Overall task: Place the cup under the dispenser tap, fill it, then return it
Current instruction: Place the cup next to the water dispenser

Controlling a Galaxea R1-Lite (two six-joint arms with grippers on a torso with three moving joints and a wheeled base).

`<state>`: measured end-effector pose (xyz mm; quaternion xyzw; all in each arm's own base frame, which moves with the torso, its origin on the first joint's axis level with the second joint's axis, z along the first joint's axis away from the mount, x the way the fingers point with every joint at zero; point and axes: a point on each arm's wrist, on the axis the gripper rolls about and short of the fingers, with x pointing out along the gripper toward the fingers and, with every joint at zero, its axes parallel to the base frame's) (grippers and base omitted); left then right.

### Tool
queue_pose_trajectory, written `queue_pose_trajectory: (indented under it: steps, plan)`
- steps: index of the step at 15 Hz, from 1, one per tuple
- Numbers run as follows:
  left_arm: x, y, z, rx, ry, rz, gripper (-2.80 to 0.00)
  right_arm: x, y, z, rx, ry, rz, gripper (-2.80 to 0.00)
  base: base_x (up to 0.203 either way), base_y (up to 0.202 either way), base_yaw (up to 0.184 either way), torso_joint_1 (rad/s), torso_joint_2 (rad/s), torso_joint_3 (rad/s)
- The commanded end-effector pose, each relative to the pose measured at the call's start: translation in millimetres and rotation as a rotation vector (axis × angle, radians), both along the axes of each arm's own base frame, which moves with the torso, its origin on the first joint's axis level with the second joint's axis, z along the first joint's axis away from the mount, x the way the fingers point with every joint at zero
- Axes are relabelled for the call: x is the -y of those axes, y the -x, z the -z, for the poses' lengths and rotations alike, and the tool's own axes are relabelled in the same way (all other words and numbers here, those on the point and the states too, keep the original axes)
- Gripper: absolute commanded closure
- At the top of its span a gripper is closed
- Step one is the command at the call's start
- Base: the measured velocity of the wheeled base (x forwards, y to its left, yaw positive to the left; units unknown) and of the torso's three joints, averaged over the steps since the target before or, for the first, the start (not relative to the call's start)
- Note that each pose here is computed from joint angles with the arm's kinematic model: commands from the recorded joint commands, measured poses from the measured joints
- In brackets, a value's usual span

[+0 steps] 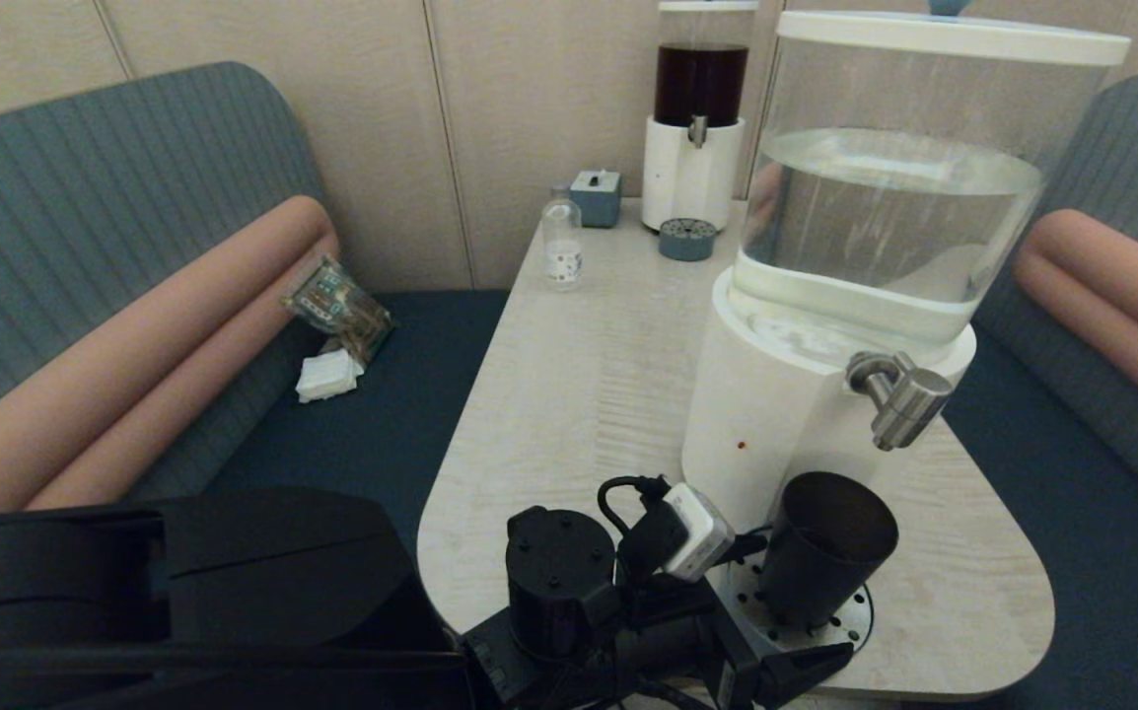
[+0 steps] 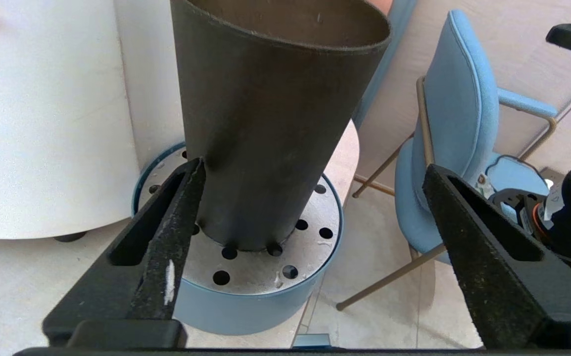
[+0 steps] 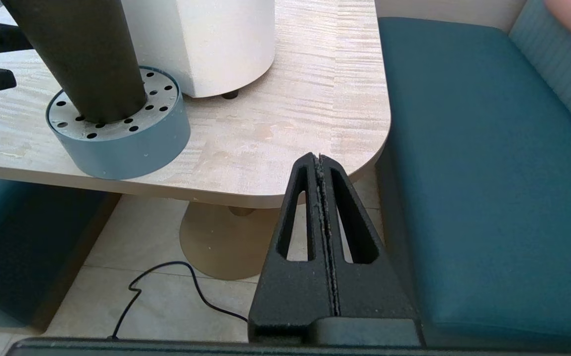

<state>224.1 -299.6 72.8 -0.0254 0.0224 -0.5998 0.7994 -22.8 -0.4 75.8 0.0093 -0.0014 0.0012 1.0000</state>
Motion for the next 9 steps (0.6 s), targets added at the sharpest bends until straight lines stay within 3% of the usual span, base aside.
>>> queue_pose_trajectory:
  steps: [1, 9]
  plan:
    - [0.0, -0.5, -0.3, 0.004, 0.006, -0.001, -2.80, 0.0, -0.1, 0.4, -0.001, 0.000, -0.001, 0.00, 0.000, 0.000, 0.000, 0.000, 0.00, 0.000]
    - [9.1, -9.3, -0.4, 0.014, 0.032, -0.036, -2.80, 0.0, 0.0, 0.1, 0.000, 0.000, -0.001, 0.00, 0.000, 0.000, 0.000, 0.000, 0.00, 0.000]
